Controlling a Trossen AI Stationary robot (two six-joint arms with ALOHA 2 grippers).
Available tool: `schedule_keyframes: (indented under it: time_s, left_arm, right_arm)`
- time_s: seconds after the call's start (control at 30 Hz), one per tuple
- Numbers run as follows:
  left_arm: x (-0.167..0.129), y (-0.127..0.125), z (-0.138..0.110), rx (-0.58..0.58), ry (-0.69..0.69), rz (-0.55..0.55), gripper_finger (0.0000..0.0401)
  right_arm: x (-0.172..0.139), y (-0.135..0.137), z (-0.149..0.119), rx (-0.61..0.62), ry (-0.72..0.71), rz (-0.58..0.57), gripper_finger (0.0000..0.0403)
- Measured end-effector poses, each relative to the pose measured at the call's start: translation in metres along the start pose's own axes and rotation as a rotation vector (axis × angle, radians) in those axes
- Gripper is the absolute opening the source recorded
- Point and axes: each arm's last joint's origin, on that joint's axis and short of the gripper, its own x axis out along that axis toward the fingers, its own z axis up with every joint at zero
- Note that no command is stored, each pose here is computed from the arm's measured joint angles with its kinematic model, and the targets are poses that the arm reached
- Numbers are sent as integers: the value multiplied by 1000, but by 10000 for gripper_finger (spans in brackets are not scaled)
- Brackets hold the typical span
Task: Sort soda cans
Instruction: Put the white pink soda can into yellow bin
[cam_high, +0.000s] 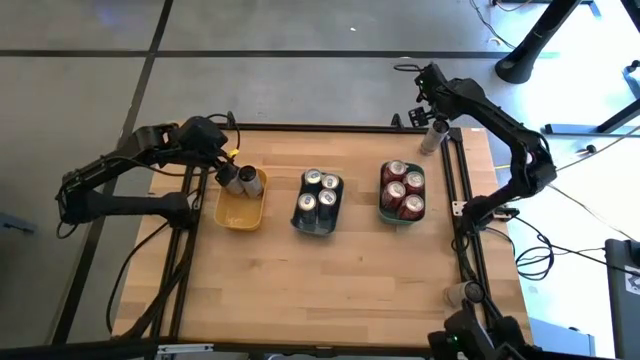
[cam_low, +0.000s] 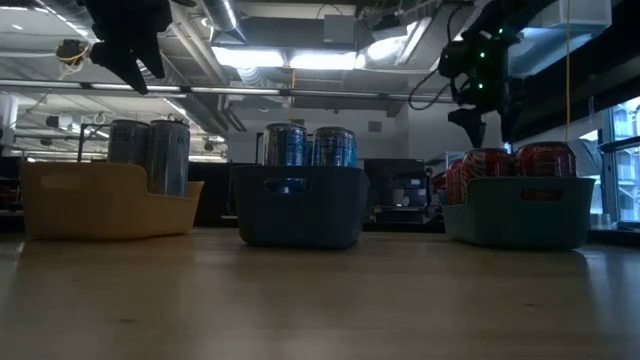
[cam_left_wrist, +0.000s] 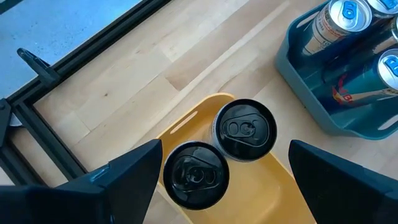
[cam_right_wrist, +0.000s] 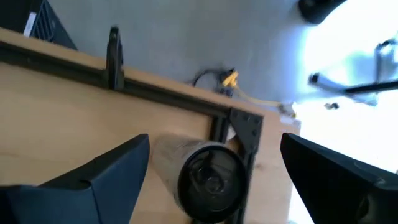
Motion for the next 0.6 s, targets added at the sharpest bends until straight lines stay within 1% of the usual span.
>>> schedule_keyframes:
  time_s: [0.17, 0.6]
  left_arm:
    - [0, 0, 0, 2, 0, 0, 338]
    - [0, 0, 0, 3, 0, 0, 338]
  right_arm:
    - [13, 2, 1, 0, 66, 27, 360]
    - [40, 14, 0, -65, 196, -27, 360]
